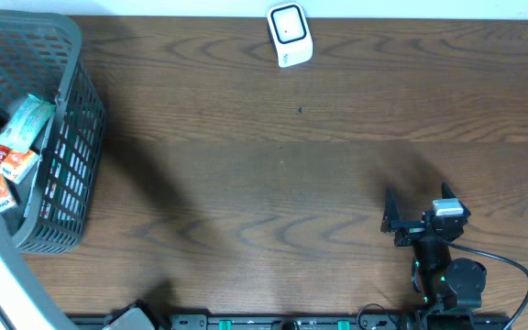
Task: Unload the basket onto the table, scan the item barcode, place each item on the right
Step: 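Lift the jar out of the basket and carry it toward the scanner, then rotate the held jar with the left gripper, turning its label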
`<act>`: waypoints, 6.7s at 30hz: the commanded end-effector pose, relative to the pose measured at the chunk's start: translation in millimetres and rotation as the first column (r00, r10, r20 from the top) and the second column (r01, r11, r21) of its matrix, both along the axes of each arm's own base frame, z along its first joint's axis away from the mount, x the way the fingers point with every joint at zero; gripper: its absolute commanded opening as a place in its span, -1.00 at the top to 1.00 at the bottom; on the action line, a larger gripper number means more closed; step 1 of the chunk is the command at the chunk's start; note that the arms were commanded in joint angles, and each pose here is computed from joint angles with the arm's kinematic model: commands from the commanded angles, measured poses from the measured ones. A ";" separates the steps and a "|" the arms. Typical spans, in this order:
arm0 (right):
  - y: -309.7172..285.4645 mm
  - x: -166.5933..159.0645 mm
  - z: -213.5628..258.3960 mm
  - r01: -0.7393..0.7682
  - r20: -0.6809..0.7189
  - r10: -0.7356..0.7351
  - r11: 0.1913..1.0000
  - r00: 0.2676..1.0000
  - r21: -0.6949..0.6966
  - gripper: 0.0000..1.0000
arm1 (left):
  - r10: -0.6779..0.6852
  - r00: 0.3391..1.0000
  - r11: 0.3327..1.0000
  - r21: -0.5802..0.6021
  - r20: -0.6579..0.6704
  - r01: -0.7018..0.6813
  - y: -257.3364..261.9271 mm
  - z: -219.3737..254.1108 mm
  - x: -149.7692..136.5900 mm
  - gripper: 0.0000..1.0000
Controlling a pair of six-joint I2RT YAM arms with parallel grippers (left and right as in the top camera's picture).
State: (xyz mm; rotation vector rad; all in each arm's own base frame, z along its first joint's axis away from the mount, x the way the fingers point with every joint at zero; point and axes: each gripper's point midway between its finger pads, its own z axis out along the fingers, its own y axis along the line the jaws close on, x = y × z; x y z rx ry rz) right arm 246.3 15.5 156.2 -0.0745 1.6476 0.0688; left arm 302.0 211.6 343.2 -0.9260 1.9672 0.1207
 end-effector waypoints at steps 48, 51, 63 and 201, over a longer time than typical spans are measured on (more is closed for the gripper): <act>-1.8 0.0 -1.1 0.009 -0.005 -0.009 1.000 1.000 0.013 -0.98 | -0.858 0.030 0.381 -0.595 -0.513 0.707 -472.1 -283.3 -9.5 -0.59; -1.8 0.0 -1.1 0.009 -0.005 -0.009 1.000 1.000 0.013 -0.99 | -0.861 0.029 0.370 -0.587 -0.507 0.721 -479.8 -292.2 -4.7 -0.62; -1.8 0.0 -1.1 0.009 -0.005 -0.009 1.000 1.000 0.013 -0.98 | -0.884 0.009 0.290 -0.534 -0.467 0.794 -489.7 -281.7 13.6 -0.97; -1.8 0.0 -1.1 0.009 -0.005 -0.009 1.000 1.000 0.013 -0.98 | -0.650 0.258 0.560 -0.220 -0.715 0.799 -412.8 -293.0 -43.4 -0.77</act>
